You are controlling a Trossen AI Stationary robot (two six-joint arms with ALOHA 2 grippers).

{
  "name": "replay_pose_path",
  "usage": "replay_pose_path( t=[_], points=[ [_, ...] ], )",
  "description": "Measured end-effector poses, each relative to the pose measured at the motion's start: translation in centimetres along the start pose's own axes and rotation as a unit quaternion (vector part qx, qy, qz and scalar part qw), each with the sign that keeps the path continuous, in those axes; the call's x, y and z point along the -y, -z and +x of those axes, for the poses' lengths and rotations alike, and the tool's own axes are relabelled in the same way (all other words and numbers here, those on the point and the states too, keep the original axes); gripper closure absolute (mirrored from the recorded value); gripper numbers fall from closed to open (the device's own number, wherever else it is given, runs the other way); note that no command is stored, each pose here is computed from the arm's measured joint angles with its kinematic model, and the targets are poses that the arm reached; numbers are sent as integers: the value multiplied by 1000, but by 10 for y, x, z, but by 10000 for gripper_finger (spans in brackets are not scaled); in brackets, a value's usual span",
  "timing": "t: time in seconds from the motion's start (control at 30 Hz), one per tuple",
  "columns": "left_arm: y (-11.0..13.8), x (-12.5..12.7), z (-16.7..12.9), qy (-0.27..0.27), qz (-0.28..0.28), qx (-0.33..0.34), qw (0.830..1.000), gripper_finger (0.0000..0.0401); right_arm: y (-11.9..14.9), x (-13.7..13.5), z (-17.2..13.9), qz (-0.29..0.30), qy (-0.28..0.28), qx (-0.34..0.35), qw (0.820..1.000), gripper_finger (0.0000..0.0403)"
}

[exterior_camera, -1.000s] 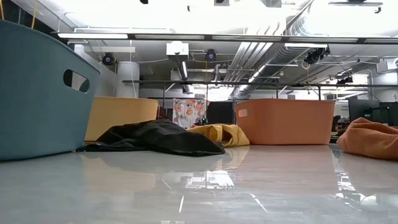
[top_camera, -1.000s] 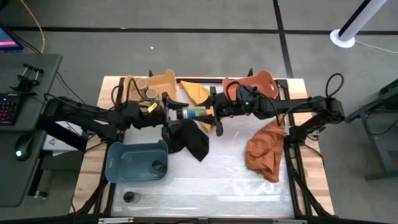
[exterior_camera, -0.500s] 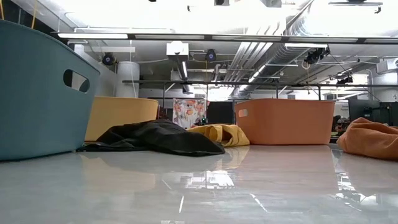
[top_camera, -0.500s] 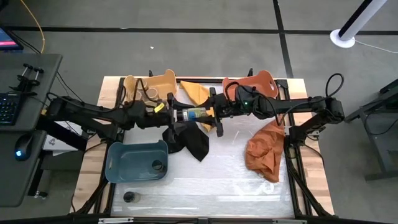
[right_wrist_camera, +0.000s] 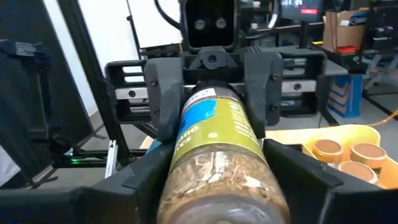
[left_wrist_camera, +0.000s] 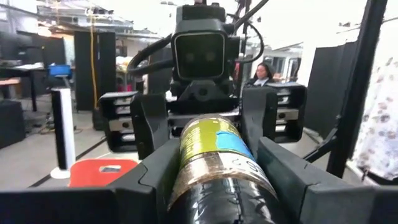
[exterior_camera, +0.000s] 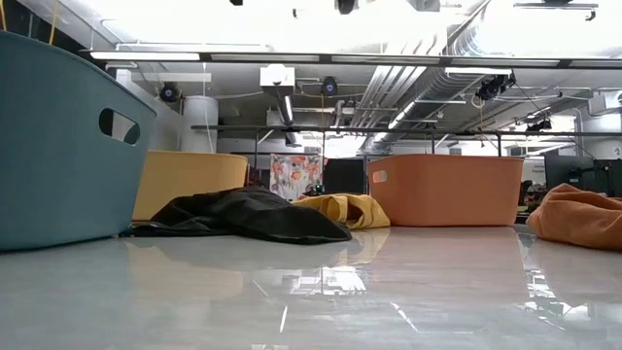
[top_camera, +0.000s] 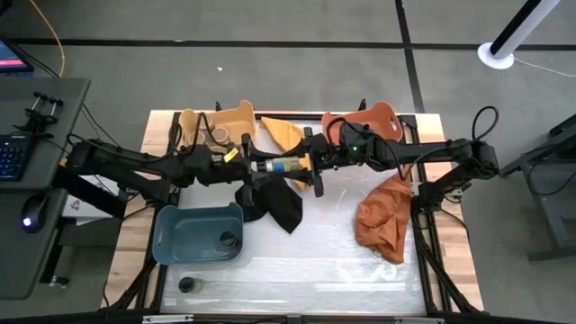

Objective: Sort spices by type
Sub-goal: Put the top black spice bottle into the blue bin

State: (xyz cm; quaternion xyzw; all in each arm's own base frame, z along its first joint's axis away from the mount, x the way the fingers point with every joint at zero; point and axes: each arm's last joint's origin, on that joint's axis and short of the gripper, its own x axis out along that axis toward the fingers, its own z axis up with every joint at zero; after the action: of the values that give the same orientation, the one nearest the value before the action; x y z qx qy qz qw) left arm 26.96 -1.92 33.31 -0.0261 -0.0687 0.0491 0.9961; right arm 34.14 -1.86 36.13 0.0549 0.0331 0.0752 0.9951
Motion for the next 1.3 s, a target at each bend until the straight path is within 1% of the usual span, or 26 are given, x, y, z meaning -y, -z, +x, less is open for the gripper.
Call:
replay_pose_path(
  t=[0.13, 0.23, 0.33, 0.4, 0.47, 0.5, 0.57, 0.6, 0.67, 0.77, 0.83, 0.87, 0.93, 1.0, 1.07, 1.1, 1.17, 1.23, 1.3],
  points=[
    [-1, -1, -4, -9, 3, -14, 1000, 239, -5, 5, -7, 1, 11, 2, 1000, 161],
    [-5, -3, -13, -14, 13, -31, 999, 239, -15, 8, -17, -1, 22, 22, 1000, 160],
    [-12, -8, -30, -45, 24, -61, 997, 239, -19, 13, -25, 1, 36, 16, 999, 159],
    [-17, -12, -45, -69, 14, -83, 994, 239, -20, 17, -31, 4, 50, 7, 999, 159],
    [-19, -16, -61, -86, -17, -115, 990, 239, -25, 20, -39, 4, 70, 12, 997, 159],
    [-19, -17, -69, -94, -37, -142, 985, 239, -26, 22, -42, 5, 81, 11, 997, 158],
    [-19, -19, -86, -110, -83, -206, 969, 239, -27, 27, -45, 4, 93, 7, 996, 158],
    [-19, -19, -93, -113, -107, -241, 958, 239, -25, 29, -45, 5, 98, 0, 995, 158],
    [-18, -16, -107, -104, -153, -315, 931, 239, -23, 32, -46, 7, 103, -9, 995, 158],
    [-12, -3, -120, -52, -220, -423, 877, 239, -22, 36, -46, 6, 107, -15, 994, 158],
    [-6, 7, -126, -22, -252, -486, 837, 239, -18, 39, -47, 9, 113, -30, 993, 158],
    [-2, 12, -129, -14, -261, -515, 817, 239, -16, 41, -46, 10, 116, -35, 993, 158],
    [5, 22, -135, -14, -258, -565, 783, 239, -14, 43, -47, 14, 121, -45, 992, 158],
    [13, 33, -138, -20, -240, -604, 760, 239, -13, 45, -48, 16, 124, -53, 991, 158],
    [22, 45, -138, -17, -217, -632, 744, 239, -11, 46, -48, 19, 125, -61, 990, 158],
    [27, 51, -136, -12, -205, -640, 740, 239, -10, 46, -48, 20, 126, -65, 990, 158],
    [37, 64, -132, -8, -170, -652, 739, 239, -10, 46, -48, 15, 125, -67, 990, 158],
    [51, 73, -128, -19, -129, -664, 736, 239, -10, 46, -48, 12, 125, -69, 990, 158],
    [67, 80, -124, -38, -96, -675, 730, 239, -9, 46, -48, 14, 125, -72, 989, 158]
  ],
)
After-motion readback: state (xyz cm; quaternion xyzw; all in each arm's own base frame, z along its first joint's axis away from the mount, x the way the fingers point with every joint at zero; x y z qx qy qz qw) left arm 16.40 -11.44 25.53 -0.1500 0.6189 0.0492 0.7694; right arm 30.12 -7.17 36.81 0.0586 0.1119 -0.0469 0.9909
